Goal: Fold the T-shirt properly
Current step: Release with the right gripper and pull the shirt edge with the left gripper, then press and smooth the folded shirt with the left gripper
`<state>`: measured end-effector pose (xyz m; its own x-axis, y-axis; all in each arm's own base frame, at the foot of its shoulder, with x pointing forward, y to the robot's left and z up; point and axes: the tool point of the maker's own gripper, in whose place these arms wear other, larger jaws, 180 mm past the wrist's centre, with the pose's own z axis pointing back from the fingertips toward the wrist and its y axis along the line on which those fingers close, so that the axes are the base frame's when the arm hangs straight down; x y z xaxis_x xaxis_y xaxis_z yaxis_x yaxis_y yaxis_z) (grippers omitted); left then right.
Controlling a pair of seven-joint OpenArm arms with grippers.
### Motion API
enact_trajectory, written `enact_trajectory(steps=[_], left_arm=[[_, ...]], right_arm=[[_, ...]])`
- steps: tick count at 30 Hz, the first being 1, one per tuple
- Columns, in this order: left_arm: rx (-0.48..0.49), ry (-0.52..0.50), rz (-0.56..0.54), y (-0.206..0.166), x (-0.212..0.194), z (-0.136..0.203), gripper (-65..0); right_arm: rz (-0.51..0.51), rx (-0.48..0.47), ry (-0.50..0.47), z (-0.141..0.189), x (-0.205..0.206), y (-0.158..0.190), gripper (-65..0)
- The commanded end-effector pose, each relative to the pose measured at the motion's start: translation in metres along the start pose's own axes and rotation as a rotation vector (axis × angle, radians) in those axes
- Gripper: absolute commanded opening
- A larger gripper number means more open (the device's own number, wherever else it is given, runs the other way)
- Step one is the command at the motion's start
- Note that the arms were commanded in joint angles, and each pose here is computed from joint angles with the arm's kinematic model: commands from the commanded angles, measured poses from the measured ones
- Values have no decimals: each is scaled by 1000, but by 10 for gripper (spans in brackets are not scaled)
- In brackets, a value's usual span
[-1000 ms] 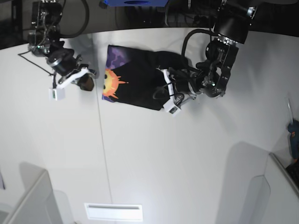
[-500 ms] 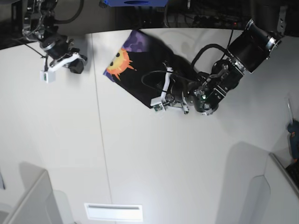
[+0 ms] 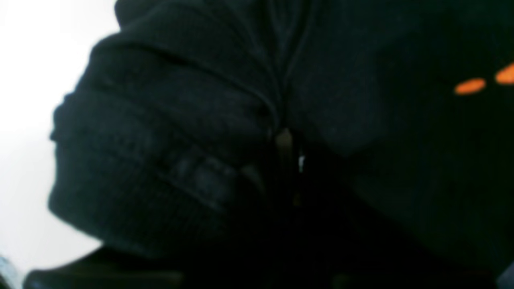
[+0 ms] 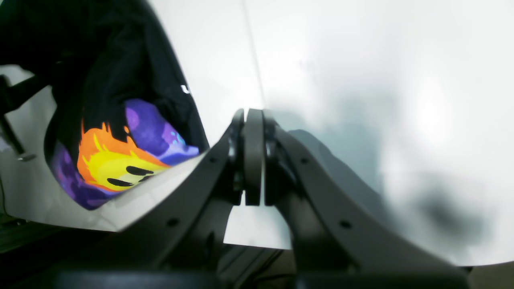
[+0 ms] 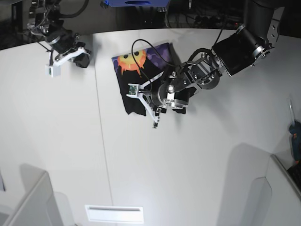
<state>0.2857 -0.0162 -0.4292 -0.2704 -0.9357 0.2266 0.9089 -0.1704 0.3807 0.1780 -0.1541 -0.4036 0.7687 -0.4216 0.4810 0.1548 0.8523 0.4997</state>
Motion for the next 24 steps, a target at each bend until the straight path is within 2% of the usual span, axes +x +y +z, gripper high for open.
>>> enact_trajectory(steps=[1, 3, 8, 13, 24], left_arm=[[-23, 61, -36, -13, -11, -6, -650], [-3, 53, -67, -12, -4, -8, -650], [-17, 6, -55, -19, 17, -11, -650], [-28, -5, -61, -25, 22, -12, -650], [-31, -68, -61, -26, 35, -12, -650]], right_arm=[[8, 16, -15, 2, 3, 4, -650], [3, 28, -6, -1, 0, 9, -650], [-1, 38, 14, -5, -7, 13, -650], [-51, 20, 37, -12, -19, 4, -650], [-57, 29, 35, -18, -16, 7, -650]])
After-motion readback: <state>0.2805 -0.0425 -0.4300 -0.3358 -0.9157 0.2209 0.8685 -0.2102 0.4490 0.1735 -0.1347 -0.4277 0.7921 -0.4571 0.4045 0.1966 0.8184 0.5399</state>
